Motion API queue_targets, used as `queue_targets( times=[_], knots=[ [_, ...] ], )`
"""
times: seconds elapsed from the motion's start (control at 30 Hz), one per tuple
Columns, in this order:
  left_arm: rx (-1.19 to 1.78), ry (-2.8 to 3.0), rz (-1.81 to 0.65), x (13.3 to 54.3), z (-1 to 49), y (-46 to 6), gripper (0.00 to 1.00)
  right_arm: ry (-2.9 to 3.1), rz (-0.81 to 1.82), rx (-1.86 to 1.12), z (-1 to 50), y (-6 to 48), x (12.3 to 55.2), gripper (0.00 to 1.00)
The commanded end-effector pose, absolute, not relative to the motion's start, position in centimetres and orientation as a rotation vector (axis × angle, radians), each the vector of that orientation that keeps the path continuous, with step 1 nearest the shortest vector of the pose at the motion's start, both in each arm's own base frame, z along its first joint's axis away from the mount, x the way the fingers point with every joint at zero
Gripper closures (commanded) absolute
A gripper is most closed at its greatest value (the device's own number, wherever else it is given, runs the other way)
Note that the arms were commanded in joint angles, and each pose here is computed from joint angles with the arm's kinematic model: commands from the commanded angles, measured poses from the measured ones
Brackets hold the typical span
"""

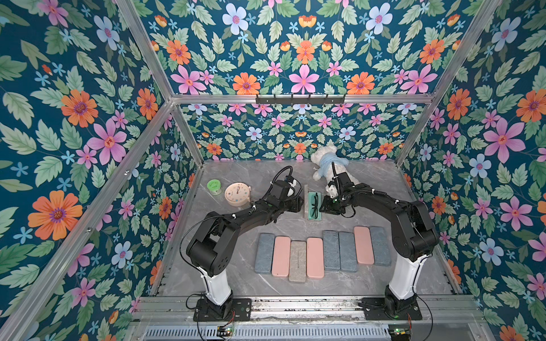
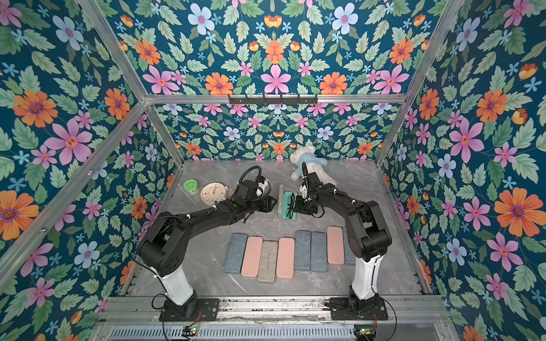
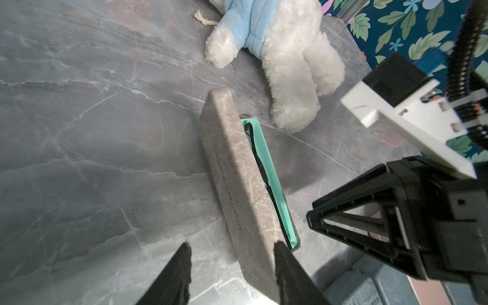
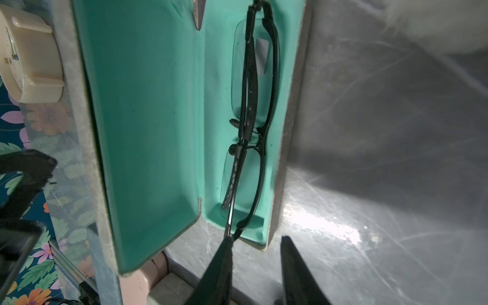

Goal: Close the glasses case
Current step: Close the glasses case at the center of the board.

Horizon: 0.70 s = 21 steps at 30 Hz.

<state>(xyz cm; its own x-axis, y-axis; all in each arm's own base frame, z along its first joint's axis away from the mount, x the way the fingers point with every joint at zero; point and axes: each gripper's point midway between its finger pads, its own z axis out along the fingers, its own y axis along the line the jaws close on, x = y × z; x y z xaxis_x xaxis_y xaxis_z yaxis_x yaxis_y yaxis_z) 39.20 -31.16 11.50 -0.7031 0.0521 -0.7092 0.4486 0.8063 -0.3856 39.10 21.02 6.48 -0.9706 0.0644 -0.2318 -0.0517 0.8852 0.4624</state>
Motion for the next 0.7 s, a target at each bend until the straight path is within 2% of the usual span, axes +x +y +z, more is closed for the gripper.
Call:
queue_targets(
  times=[0.0,0.67],
  knots=[
    [0.403,2.24,-0.749,39.4,11.9,-32.0,0.49,2.809,0.672,-0.007,6.2,20.9,39.4,0.68],
    [0.432,2.26,-0.833,39.0,10.5,-33.2,0.59,2.847,0.666,-0.008,4.1,21.0,39.3,0.82]
  ],
)
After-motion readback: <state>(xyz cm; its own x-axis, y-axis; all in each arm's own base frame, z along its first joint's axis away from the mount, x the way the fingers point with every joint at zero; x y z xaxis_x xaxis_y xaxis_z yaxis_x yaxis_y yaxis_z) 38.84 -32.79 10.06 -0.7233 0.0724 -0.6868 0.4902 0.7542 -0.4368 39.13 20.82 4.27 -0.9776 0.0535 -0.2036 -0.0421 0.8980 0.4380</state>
